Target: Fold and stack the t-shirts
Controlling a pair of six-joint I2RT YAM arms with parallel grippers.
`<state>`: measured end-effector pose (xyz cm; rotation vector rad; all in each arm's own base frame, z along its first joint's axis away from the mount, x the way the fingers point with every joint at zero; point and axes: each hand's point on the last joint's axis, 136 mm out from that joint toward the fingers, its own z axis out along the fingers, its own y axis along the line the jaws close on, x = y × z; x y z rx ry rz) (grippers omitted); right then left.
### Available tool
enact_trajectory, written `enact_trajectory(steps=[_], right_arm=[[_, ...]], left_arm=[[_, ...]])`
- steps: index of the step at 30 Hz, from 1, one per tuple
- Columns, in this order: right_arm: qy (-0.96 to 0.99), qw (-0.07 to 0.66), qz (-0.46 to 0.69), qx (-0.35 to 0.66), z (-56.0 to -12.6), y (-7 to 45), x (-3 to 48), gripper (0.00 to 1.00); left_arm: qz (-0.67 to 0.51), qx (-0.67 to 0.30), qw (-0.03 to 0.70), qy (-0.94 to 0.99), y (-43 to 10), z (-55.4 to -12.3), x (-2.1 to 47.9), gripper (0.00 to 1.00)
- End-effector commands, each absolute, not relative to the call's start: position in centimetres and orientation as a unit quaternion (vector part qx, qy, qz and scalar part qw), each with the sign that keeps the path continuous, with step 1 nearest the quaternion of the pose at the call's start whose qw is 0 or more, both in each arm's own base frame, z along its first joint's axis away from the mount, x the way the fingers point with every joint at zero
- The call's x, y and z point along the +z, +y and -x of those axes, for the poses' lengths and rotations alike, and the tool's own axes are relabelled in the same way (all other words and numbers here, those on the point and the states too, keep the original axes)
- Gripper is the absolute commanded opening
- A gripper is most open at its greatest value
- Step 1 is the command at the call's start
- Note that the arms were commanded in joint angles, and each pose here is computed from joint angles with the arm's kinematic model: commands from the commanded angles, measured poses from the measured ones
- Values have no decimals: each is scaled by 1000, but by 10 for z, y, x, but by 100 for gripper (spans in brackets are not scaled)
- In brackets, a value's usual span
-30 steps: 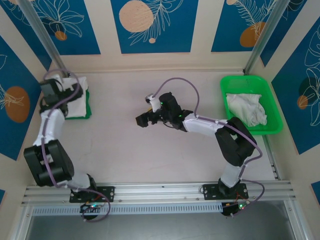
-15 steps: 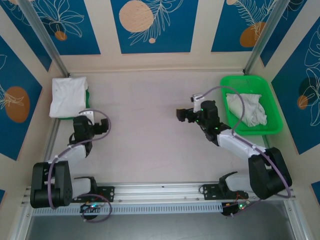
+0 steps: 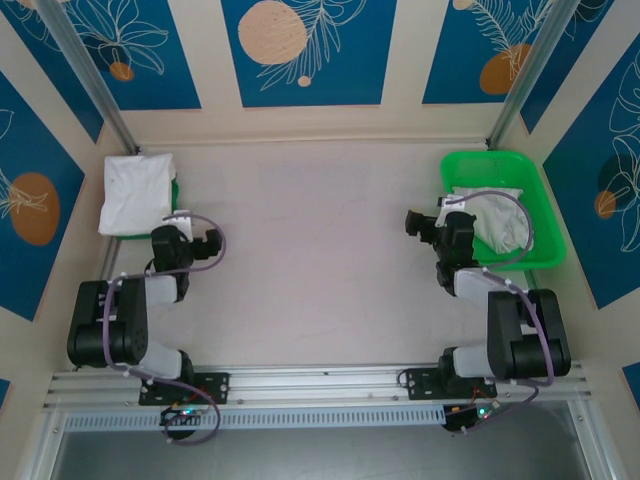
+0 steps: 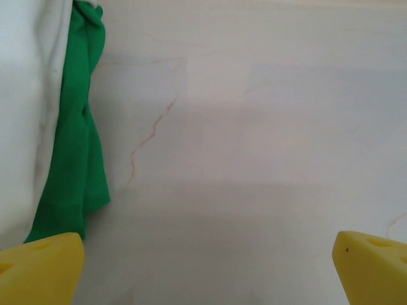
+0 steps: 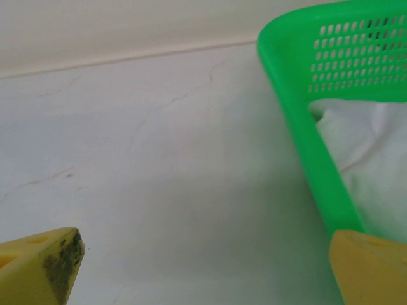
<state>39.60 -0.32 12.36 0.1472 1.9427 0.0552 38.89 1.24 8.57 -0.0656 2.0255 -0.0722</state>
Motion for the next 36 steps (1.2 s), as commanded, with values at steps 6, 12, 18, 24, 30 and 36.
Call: enact_trajectory(steps=[6, 12, 18, 24, 30, 36], right_arm=[[832, 551, -7, 70, -399, 22, 98, 99], [827, 557, 5, 78, -397, 25, 94, 99], [826, 558, 5, 81, -396, 25, 94, 99], [826, 557, 5, 82, -396, 25, 94, 99], [826, 557, 6, 82, -396, 25, 94, 99], [826, 557, 5, 82, -396, 25, 94, 99]], left_arm=[[-33, -19, 566, 824, -15, -397, 100, 100], [-11, 28, 585, 810, -7, -394, 93, 100], [-9, 35, 584, 811, -7, -393, 93, 100], [-43, 14, 577, 816, -20, -396, 92, 100], [-59, 3, 572, 818, -26, -397, 90, 100], [-59, 3, 574, 817, -26, -397, 91, 100]])
